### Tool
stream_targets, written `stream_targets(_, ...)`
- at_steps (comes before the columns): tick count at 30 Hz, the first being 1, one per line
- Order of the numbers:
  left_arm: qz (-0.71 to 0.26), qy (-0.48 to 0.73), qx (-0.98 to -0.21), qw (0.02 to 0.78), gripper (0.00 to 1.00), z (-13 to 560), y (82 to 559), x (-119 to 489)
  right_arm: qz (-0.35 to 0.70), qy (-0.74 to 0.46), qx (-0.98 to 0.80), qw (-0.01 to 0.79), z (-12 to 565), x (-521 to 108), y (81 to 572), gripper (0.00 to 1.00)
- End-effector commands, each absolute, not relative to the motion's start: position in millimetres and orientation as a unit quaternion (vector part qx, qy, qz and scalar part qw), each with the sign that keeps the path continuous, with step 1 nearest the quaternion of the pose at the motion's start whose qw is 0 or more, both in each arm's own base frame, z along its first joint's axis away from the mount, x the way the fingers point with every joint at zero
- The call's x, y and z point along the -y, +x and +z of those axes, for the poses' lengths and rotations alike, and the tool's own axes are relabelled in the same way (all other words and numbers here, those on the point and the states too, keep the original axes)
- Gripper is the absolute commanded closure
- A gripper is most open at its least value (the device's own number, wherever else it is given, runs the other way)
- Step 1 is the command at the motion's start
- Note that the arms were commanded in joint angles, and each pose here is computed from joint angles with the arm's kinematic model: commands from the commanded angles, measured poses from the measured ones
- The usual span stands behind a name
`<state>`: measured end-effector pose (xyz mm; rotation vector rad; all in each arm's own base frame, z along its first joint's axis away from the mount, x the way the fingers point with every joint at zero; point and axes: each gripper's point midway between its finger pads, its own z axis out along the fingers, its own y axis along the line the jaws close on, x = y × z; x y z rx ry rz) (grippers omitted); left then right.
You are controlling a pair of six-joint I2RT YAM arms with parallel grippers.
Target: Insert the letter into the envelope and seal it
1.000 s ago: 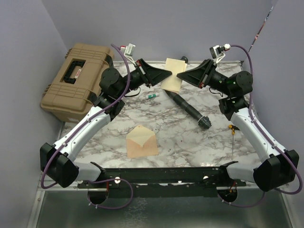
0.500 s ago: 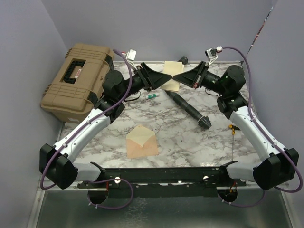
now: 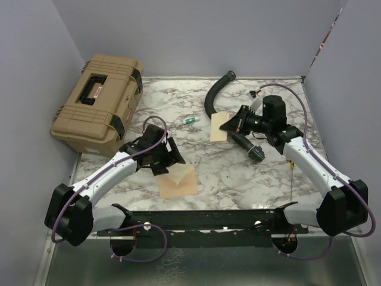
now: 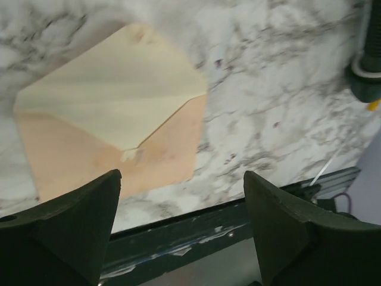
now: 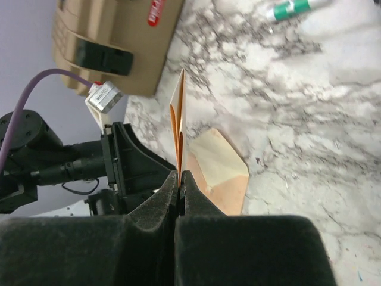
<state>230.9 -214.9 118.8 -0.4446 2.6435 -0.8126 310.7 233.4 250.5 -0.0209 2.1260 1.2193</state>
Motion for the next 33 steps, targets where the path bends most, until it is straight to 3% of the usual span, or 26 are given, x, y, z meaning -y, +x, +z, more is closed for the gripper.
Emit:
stream_targets(1, -0.199, -0.190, -0.954, 0.121, 0.16, 79.4, 185.5, 184.5, 0.448, -0.016, -0.840, 0.305, 214.7, -233.6, 302.7, 1.00)
stream_targets(9, -0.126, -0.221, -0.959, 0.126, 0.18, 41.3, 179.5, 167.7, 0.445, -0.017, -0.843, 0.303, 208.6, -230.9, 297.5, 1.00)
stream_targets(18, -0.138, -0.190, -0.962, 0.137, 0.22, 24.9, 198.7, 184.7, 0.446, -0.021, -0.840, 0.309, 210.7, -230.1, 294.6, 1.00)
stream_targets(23, -0.158, -0.147, -0.963, 0.163, 0.22, 30.8, 223.7, 202.1, 0.448, -0.034, -0.833, 0.324, 222.8, -230.2, 295.2, 1.00)
stream_targets(33, -0.157, -0.011, -0.966, 0.205, 0.22, 34.0, 292.8, 243.2, 0.419, 0.012, -0.861, 0.289, 174.5, -220.4, 288.6, 1.00)
